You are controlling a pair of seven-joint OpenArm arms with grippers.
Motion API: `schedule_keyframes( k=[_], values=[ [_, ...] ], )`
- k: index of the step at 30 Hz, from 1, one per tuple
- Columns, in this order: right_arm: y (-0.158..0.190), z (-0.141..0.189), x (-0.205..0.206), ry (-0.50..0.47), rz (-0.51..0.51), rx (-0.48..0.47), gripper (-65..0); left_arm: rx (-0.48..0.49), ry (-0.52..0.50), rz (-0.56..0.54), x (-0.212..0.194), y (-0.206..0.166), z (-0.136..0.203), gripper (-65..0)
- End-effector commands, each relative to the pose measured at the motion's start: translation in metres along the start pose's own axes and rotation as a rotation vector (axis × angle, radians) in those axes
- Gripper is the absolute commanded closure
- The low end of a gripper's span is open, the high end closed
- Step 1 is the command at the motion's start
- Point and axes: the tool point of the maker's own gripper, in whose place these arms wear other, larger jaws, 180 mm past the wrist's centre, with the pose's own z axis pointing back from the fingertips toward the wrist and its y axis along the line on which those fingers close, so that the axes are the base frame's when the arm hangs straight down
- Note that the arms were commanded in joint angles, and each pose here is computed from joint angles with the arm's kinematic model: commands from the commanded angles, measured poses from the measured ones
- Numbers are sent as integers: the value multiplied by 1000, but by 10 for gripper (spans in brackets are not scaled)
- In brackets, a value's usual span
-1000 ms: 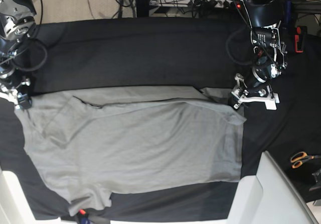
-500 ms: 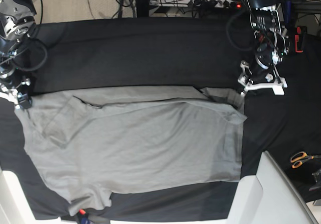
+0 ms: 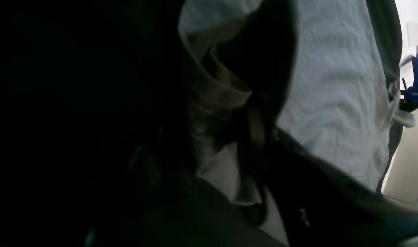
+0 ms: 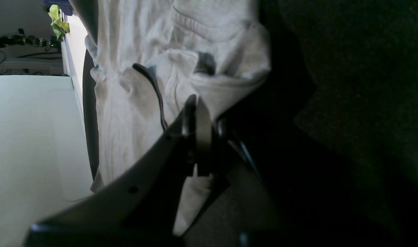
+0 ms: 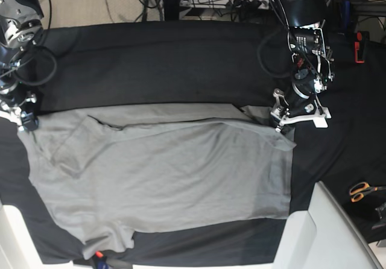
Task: Fold the T-shirt properly
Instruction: 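Drag the shirt toward the robot with both grippers, flattening it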
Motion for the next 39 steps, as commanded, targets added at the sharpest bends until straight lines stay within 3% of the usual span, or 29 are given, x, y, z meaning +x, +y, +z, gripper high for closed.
schedule_keyframes(
  k=[1,8,10,12,13,17,23,25,33,39],
  values=[
    [2,0,5,-5,-2,0,-2,-9,-12,-1,8,-6,0,-267],
    [1,0,6,-6,-1,-1,-2,12,11,11,0,3,-3,-255],
    [1,0,6,-6,-1,-1,-2,30,25,23,-5,10,-6,-174],
    [1,0,6,-6,-1,-1,-2,42,9,37,-5,13,-11,-38],
    [1,0,6,-6,-1,-1,-2,52,7,43,-6,17,-13,-12],
    [1,0,6,-5,0,-1,-2,69,25,62,-13,24,-16,-54],
    [2,0,6,-4,1,-1,-2,75,40,50,-19,27,-15,-48],
    [2,0,6,-4,1,-1,-2,80,63,57,-22,29,-15,0],
    [2,2,2,37,8,0,-2,77,118,27,-26,31,-7,0],
    [10,16,13,66,107,-2,-2,27,54,-68,7,15,19,0]
  ],
)
